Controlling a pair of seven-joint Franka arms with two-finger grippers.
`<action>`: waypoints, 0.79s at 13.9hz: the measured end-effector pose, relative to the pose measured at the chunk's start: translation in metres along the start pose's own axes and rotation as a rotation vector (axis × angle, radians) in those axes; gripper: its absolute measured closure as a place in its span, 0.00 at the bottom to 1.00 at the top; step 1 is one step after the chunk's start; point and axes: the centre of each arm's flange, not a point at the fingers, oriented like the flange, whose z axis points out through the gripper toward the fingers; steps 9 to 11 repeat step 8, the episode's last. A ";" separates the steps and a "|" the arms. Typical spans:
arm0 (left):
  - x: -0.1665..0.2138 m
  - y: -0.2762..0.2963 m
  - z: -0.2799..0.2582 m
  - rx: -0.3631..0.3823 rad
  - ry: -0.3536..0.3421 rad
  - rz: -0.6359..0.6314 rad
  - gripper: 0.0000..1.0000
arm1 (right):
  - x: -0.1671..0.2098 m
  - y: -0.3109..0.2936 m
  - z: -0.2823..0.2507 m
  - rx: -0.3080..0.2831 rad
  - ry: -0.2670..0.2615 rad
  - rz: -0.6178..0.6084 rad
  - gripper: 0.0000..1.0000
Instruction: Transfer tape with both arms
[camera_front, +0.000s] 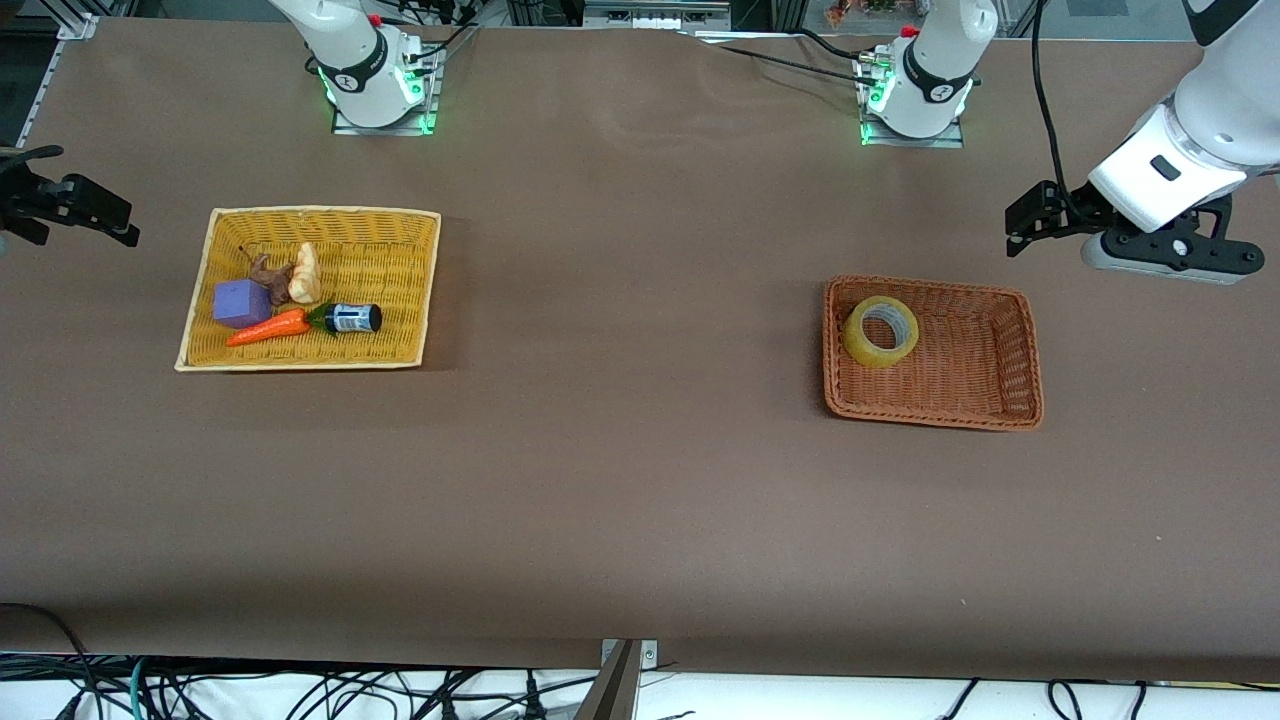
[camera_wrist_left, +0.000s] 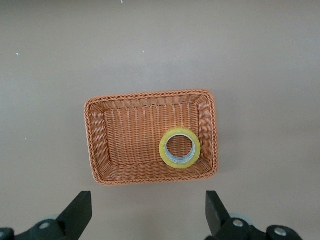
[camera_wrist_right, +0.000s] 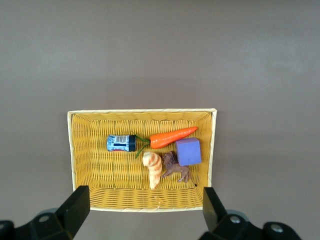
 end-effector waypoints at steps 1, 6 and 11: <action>0.000 0.001 -0.002 0.000 0.004 0.001 0.00 | 0.000 0.000 0.000 0.000 -0.001 0.000 0.00; 0.002 0.004 -0.008 -0.001 0.018 0.001 0.00 | 0.002 0.000 0.004 0.001 -0.007 0.000 0.00; 0.003 0.004 -0.008 -0.001 0.019 0.001 0.00 | 0.002 0.000 0.004 0.001 -0.008 0.000 0.00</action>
